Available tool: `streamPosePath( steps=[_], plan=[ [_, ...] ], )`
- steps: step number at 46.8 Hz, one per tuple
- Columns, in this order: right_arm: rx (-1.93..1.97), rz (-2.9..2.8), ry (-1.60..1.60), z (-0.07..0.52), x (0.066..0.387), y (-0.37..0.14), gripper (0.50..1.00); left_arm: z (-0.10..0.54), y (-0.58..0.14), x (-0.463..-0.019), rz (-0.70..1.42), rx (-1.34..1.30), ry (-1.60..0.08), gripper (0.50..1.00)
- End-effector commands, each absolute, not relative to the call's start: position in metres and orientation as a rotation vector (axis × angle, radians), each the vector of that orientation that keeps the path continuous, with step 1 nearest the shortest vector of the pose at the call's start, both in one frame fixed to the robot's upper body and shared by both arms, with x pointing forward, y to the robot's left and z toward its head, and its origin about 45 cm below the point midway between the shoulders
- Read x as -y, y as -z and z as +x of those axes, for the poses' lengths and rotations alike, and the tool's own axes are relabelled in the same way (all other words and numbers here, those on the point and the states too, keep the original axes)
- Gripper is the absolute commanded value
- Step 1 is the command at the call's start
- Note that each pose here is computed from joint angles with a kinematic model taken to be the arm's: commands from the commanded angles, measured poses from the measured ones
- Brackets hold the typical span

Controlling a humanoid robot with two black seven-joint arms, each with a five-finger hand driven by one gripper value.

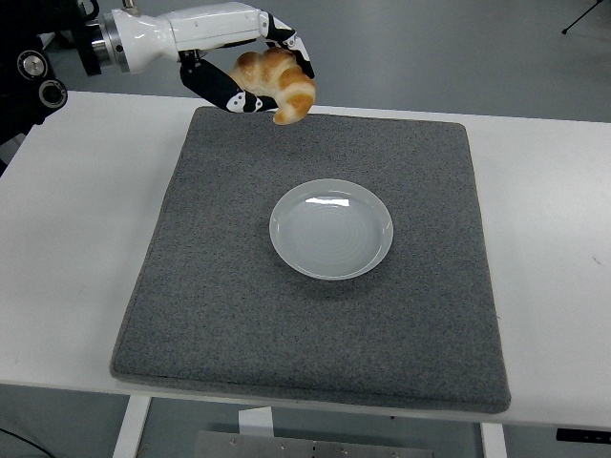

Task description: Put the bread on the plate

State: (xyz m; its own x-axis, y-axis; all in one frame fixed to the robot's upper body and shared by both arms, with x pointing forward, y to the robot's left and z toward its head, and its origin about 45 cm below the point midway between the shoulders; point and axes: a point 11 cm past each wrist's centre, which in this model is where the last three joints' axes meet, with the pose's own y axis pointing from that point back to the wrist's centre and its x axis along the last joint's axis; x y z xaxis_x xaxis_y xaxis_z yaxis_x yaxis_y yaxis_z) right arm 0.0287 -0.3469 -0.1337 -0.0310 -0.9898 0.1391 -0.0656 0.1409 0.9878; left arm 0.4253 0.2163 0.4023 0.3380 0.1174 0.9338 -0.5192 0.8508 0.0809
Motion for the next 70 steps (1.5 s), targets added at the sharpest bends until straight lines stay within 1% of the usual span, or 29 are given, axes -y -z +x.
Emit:
streamPosePath(
  steps=[1, 7, 13, 17, 28, 34, 38, 57, 70],
  plan=[
    [1.343, 1.14, 1.093, 0.028, 0.347, 0.134, 0.952, 0.424, -0.391, -0.217, 0.427, 1.154, -0.408, 0.5],
    [1.341, 1.14, 1.092, 0.028, 0.347, 0.134, 0.952, 0.418, -0.352, -0.202, 0.439, 1.16, -0.363, 0.5],
    [1.342, 1.139, 1.09, 0.028, 0.347, 0.134, 0.952, 0.412, -0.322, -0.204, 0.473, 1.196, -0.343, 0.5],
    [1.34, 1.141, 1.09, 0.028, 0.347, 0.134, 0.952, 0.408, -0.305, -0.198, 0.467, 1.165, -0.333, 0.5],
    [1.341, 1.14, 1.092, 0.028, 0.347, 0.134, 0.952, 0.414, -0.272, -0.193, 0.47, 1.133, -0.387, 0.5],
    [1.34, 1.141, 1.09, 0.028, 0.347, 0.134, 0.952, 0.414, -0.255, -0.19, 0.487, 1.124, -0.384, 0.5],
    [1.34, 1.141, 1.09, 0.028, 0.347, 0.134, 0.954, 0.412, -0.241, -0.18, 0.485, 1.111, -0.373, 0.5],
    [1.341, 1.14, 1.092, 0.028, 0.347, 0.134, 0.952, 0.411, -0.211, -0.165, 0.503, 1.076, -0.361, 0.5],
    [1.34, 1.141, 1.09, 0.028, 0.347, 0.134, 0.952, 0.409, -0.206, -0.166, 0.506, 1.061, -0.366, 0.5]
  ],
)
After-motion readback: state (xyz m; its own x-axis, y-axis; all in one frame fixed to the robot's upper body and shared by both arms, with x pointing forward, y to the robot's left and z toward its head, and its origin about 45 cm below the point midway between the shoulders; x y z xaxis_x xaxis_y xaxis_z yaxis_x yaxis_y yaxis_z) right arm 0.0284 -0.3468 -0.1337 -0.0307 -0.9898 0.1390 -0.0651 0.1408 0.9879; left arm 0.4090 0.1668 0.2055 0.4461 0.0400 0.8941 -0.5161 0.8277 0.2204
